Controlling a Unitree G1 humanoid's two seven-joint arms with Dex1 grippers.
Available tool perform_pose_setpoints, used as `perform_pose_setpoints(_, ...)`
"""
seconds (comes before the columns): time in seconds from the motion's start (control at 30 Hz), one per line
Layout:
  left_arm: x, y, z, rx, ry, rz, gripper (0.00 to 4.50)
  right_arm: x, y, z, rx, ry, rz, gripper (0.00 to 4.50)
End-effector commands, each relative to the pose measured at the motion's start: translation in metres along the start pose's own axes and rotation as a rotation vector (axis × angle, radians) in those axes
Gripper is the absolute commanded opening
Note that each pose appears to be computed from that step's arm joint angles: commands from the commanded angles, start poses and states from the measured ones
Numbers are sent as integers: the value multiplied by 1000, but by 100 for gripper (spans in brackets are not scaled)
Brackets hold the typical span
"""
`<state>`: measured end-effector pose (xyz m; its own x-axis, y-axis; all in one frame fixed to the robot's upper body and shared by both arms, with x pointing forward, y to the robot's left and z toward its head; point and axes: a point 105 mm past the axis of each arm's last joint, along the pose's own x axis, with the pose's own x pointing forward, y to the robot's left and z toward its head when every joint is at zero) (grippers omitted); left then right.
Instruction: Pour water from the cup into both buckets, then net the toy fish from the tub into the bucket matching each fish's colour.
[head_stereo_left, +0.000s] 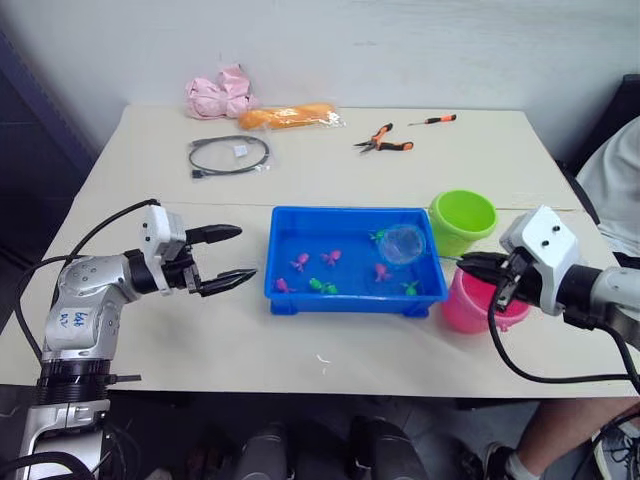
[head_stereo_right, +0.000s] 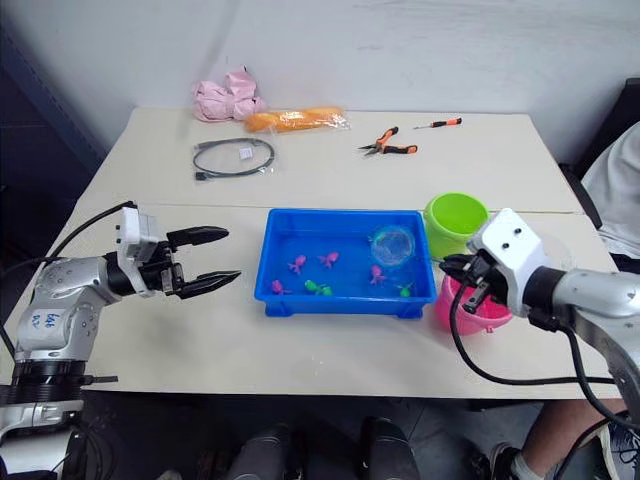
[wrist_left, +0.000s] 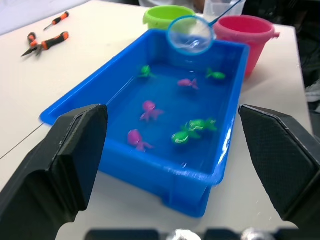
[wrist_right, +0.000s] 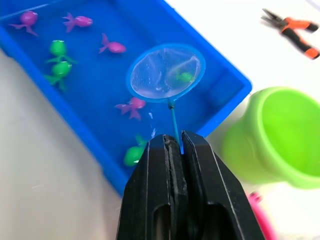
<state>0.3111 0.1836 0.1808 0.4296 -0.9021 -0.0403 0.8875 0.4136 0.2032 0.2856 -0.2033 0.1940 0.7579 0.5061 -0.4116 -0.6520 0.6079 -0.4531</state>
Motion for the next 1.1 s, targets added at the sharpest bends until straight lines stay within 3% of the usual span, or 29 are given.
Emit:
perform_pose_setpoints(0.03, -2, -2, 2, 7, -1, 4, 447, 3, -6, -3, -175, 62, -15, 0)
perform_pose_setpoints(0.33, -14, -10, -11, -1, 56, -76, 447, 24, -14, 1, -449, 128, -99, 0)
perform_pose_setpoints(0.5, -11, -15, -12, -8, 62, -112, 447, 34, -8, -3, -501, 165, -66, 0)
perform_pose_setpoints(0.83, -15, -9, -11, 26, 85, -106, 447, 55, 18, 4, -372, 141, 90, 0)
perform_pose_setpoints(1.1, -22, -5, -10, 27, 88, -82, 447, 50, 8, 10, -163, 101, 68, 0)
